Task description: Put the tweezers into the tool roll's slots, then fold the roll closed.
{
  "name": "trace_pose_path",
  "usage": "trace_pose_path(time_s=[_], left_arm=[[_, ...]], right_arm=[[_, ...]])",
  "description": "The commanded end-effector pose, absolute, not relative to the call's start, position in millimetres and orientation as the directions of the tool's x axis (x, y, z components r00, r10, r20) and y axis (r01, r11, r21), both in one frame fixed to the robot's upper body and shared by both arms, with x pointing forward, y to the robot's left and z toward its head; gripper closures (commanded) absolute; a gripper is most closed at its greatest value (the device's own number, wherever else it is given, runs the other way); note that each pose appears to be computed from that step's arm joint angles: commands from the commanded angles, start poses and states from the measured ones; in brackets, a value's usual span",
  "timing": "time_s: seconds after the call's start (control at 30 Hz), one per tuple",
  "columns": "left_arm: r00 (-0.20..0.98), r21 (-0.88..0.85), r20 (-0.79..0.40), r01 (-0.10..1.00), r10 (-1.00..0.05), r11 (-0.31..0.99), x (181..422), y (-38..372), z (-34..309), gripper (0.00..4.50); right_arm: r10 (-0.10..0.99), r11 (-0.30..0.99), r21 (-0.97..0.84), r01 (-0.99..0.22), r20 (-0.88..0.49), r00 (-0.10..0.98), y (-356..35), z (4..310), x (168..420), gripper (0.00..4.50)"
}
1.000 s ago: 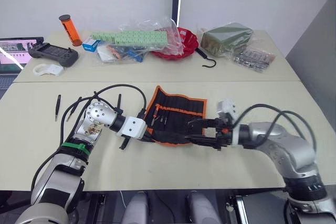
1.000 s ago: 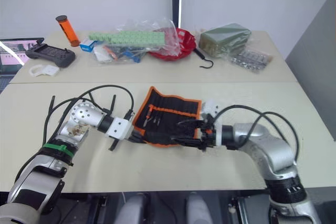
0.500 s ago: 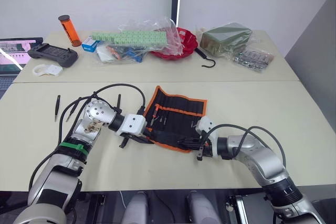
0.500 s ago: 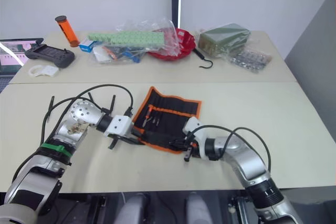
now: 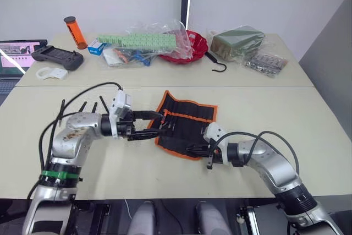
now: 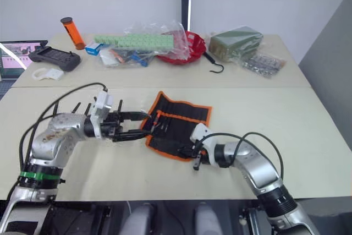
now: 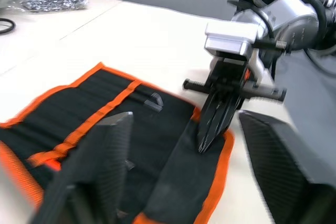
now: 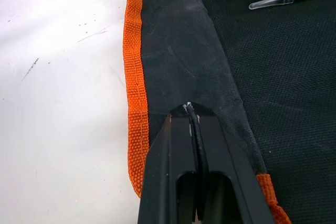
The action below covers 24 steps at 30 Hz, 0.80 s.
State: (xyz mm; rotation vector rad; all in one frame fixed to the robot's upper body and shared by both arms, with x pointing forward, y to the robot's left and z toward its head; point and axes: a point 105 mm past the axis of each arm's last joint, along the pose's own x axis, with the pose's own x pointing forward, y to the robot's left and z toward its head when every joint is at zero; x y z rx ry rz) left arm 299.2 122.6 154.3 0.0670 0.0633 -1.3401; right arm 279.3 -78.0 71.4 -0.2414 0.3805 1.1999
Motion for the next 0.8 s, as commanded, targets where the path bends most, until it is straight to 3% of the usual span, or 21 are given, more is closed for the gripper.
trace_pose_path(time_s=[0.03, 0.2, 0.23, 0.53, 0.8], left_arm=[[0.312, 0.037, -0.090, 0.950, -0.946, 0.310, 300, 103, 143, 2.68], [0.436, 0.027, -0.105, 0.900, -0.894, 0.436, 310, 81, 119, 4.36], [0.443, 0.024, -0.116, 0.896, -0.889, 0.443, 310, 78, 114, 4.47], [0.455, 0.010, -0.231, 0.885, -0.860, 0.465, 307, 87, 71, 4.47], [0.582, -0.037, -0.242, 0.794, -0.776, 0.607, 311, 139, 59, 4.47]], right_arm=[[0.829, 0.371, 0.046, -0.928, -0.466, 0.308, -84, 55, 278, 4.50], [0.821, 0.372, 0.033, -0.928, -0.478, 0.312, -92, 55, 279, 4.50], [0.819, 0.373, 0.030, -0.927, -0.480, 0.314, -92, 55, 279, 4.50], [0.812, 0.385, 0.027, -0.923, -0.484, 0.325, -93, 53, 279, 4.50], [0.801, 0.381, 0.034, -0.924, -0.511, 0.311, -95, 45, 267, 4.50]])
